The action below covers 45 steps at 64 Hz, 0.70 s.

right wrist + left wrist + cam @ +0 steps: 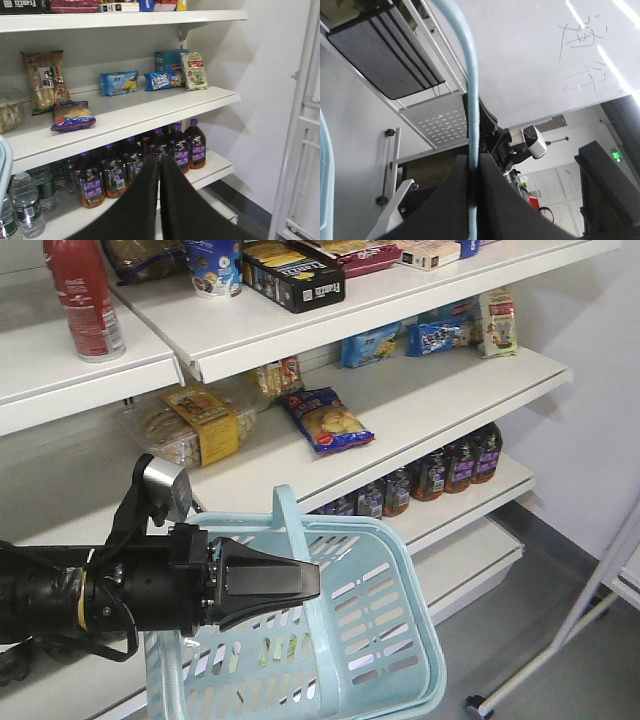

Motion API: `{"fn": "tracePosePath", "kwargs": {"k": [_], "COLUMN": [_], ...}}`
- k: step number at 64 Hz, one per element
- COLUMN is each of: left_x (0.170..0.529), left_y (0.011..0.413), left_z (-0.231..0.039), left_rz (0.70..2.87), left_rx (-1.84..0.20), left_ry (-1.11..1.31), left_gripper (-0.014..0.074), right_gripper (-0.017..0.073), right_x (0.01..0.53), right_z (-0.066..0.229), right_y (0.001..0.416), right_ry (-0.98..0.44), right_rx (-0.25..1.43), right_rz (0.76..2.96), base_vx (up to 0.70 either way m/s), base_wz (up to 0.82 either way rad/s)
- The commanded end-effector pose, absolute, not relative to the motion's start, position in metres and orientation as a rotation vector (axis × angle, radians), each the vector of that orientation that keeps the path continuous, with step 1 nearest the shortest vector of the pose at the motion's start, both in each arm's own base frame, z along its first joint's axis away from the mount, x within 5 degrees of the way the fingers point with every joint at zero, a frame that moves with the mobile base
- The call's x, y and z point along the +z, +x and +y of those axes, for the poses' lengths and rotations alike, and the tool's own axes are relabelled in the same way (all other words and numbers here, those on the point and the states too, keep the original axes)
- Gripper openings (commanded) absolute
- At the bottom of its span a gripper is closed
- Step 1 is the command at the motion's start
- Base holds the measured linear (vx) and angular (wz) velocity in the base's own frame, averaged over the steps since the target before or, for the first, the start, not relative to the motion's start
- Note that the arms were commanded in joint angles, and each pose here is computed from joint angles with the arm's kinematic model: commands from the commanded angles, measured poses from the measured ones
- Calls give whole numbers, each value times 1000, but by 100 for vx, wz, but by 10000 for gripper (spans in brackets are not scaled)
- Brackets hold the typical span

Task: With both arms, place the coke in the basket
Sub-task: 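Drive toward the shelf holding the red Coca-Cola bottle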

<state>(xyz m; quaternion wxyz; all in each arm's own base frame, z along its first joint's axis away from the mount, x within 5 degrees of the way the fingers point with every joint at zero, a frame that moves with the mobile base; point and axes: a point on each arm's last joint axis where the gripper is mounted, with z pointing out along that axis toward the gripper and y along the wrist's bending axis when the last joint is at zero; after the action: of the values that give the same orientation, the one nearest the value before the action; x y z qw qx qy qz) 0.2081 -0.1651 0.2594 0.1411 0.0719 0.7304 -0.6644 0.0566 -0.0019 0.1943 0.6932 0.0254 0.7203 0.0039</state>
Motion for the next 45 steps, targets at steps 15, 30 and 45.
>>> {"fn": "tracePosePath", "kwargs": {"k": [15, 30, 45], "left_x": [291, 291, 291], "left_y": [193, 193, 193], "left_z": [-165, -165, -165], "left_rz": [1886, 1886, 1886], "left_rx": [-2174, -2174, -2174], "left_ry": [344, 344, 344], "left_gripper": [-6, -6, -6], "right_gripper": [-4, -4, -4], "right_x": [197, 197, 197], "right_z": [-2, -2, -2], "right_y": [56, 56, 56], "right_ry": [49, 49, 49], "right_rx": [1, 1, 1], "right_rz": [1533, 1533, 1533], "base_vx": [2, 1, 0], "base_wz": [30, 25, 22]}}
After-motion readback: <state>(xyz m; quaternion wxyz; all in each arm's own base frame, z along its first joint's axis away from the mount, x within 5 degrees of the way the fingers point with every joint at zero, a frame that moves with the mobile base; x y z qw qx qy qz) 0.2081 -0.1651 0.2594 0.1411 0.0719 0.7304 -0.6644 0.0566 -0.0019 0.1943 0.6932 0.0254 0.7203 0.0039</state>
